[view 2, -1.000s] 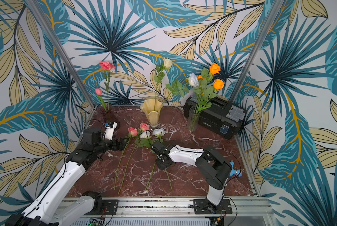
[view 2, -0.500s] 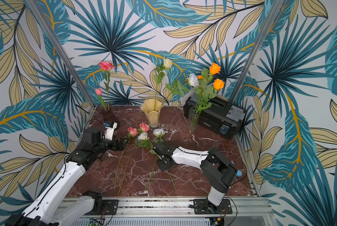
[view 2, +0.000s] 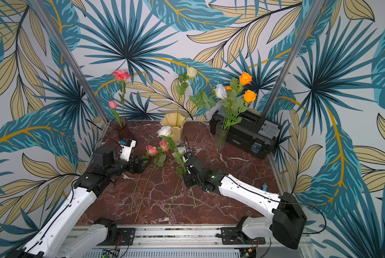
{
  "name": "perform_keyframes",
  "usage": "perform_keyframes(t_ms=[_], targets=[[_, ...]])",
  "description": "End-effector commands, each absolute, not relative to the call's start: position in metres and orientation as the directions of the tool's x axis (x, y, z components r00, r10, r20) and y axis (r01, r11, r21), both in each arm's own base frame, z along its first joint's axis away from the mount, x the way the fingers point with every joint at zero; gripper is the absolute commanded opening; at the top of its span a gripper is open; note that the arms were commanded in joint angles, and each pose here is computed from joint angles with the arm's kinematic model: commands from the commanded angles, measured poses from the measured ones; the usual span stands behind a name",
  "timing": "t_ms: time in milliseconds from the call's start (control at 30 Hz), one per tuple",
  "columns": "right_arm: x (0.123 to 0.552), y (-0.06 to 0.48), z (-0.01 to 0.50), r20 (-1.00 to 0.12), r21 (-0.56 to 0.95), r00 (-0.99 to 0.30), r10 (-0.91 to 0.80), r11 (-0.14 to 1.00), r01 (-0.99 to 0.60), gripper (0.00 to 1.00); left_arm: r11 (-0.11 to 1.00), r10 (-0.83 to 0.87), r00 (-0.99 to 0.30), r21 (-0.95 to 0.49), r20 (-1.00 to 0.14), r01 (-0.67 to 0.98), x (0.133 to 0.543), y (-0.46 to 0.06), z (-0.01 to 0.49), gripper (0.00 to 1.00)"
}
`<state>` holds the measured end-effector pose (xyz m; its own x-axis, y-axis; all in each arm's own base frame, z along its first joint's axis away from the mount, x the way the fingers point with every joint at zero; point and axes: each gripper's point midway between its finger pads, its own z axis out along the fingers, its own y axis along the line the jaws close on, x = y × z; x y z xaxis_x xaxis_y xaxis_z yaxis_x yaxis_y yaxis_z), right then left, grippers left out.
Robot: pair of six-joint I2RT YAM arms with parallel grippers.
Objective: Arrange the flowers in different vases according to their variety
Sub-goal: Pick up the flower at the center of the board.
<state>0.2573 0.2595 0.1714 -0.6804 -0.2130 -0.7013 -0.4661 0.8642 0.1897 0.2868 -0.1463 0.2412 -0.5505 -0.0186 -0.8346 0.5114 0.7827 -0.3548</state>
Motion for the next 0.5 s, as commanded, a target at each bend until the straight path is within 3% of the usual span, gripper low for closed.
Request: perform_keyframes(t_ms=[0, 467], targets=[[0.256, 0.271, 0.200, -0.773, 0.276, -0.623, -0.121, 0.820, -0.501, 0.00, 0.669, -0.048, -0.501, -0.401, -0.864, 0.626, 0.275, -0.178, 0.264, 0.92], [0.246, 0.302, 0.268, -0.865, 0.376, -0.502, -0.001, 0.662, -0.648, 0.00, 0.455, -0.094, -0.495, -0.480, -0.864, 0.750, 0.259, -0.256, 0.291, 0.88]])
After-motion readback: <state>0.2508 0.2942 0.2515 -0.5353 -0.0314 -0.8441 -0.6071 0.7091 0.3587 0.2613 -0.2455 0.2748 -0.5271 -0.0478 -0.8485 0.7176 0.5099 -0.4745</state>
